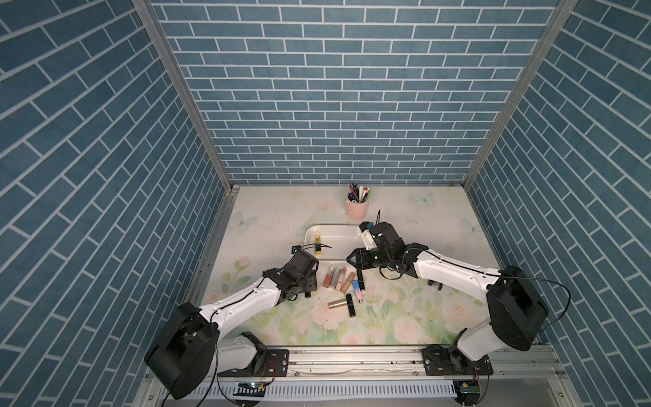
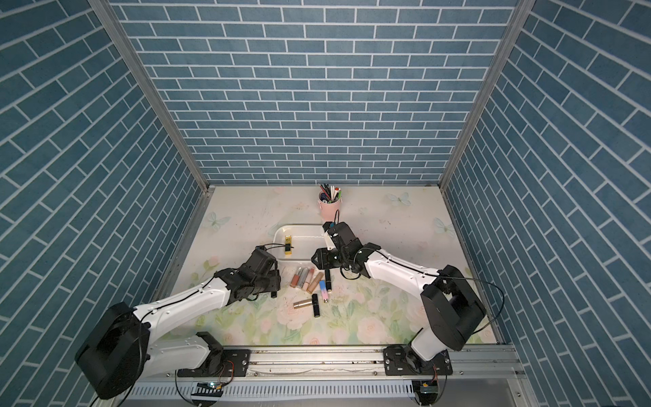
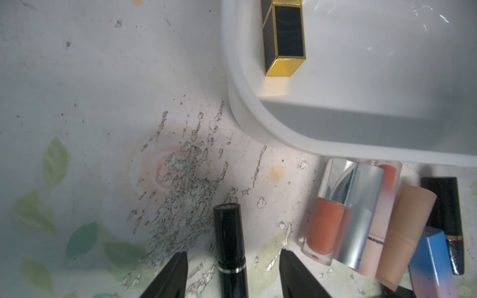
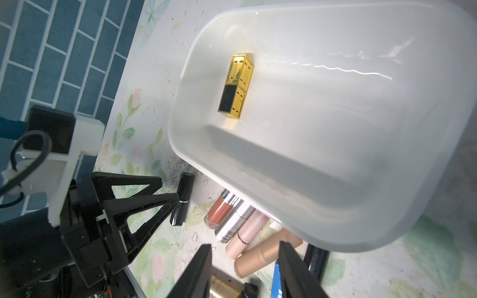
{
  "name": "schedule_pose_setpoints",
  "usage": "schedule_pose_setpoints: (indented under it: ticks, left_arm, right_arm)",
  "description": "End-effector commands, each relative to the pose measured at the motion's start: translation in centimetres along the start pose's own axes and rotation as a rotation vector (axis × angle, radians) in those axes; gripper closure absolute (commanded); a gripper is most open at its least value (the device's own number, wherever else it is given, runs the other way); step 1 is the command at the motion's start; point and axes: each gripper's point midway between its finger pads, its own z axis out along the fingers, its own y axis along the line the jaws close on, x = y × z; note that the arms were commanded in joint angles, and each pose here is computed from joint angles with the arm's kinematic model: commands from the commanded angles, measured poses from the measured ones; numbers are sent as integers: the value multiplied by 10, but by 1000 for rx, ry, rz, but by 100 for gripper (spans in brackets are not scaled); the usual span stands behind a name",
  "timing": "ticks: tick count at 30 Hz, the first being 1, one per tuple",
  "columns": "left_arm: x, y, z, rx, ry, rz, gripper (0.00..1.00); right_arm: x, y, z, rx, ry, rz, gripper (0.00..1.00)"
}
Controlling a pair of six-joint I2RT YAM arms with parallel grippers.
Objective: Put the lipstick into the storage box
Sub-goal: Pick up the lipstick at the center of the board.
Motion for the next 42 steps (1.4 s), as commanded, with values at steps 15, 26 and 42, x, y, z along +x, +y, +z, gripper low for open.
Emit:
schedule_pose_setpoints:
  ticks: [15,26,42]
  left_arm:
    - [13,3,18,-61,91,75,51]
    - [17,2,29,-68,119,95,60]
    - [15,-2,24,-49,119,103,92]
  right_arm:
    - [1,4,-4,-28,-26,17,53]
    - [5,3,-1,-32,-13,23,53]
    - [3,5,-2,-38,-22,25,53]
